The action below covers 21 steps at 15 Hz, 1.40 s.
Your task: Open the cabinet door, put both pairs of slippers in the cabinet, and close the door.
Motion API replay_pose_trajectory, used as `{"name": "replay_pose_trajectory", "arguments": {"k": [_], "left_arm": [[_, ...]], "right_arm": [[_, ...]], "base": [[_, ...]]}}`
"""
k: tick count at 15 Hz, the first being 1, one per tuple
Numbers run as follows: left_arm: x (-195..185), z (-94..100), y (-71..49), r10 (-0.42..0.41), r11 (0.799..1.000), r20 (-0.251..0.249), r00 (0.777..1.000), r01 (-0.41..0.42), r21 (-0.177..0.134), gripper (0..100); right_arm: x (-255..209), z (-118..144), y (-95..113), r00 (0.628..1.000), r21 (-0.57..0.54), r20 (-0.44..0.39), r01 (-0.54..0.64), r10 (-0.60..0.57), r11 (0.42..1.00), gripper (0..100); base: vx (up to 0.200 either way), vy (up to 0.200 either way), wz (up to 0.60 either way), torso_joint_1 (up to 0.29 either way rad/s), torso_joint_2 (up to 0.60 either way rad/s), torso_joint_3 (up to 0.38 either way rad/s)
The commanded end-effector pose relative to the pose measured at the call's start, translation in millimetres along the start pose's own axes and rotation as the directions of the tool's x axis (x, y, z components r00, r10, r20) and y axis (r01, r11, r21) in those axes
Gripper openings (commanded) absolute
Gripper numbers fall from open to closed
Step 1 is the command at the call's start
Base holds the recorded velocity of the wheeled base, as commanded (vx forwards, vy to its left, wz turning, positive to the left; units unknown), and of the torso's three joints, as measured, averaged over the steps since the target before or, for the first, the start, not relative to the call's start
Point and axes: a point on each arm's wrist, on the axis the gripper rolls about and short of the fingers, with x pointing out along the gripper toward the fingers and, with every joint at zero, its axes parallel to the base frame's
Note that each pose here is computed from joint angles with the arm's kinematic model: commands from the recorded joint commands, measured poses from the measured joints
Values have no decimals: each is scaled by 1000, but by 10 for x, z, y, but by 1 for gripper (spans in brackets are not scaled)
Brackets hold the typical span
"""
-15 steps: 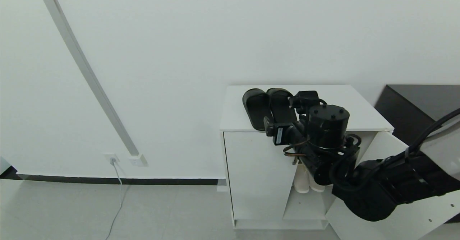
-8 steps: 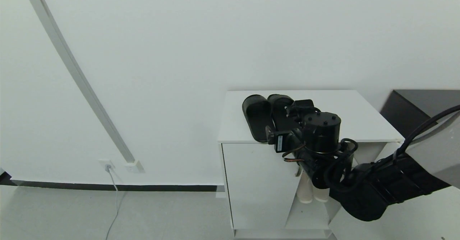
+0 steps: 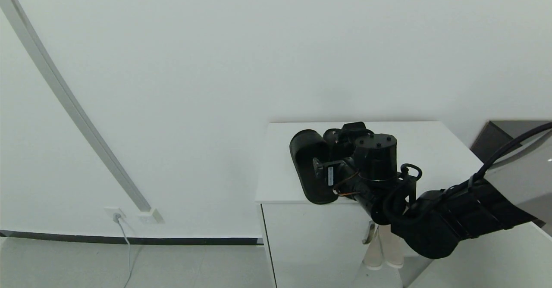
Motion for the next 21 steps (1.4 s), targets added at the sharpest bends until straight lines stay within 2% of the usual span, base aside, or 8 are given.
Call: {"name": "replay_pose_trajectory", "arguments": {"k": [1,12,13,21], "left_arm": [[1,0,0,0,1000,-1,1000,0,-1,0],[1,0,0,0,1000,-1,1000,0,-4,0],[1,0,0,0,1000,-1,1000,0,-4,0],[1,0,0,0,1000,-1,1000,0,-5,0]], "right_arm": [[104,-82,9,1000,-6,-15,8,-8,1000,100],[831,-160,11,998,17,22,56,-57,998,100],[844,-156,17,998,19,25,56,-56,998,0],[854,-111,32,998,22,41,55,-55,998,0]], "base": [[0,0,0,0,0,0],[0,0,0,0,0,0],[0,0,0,0,0,0],[0,0,0,0,0,0]]}}
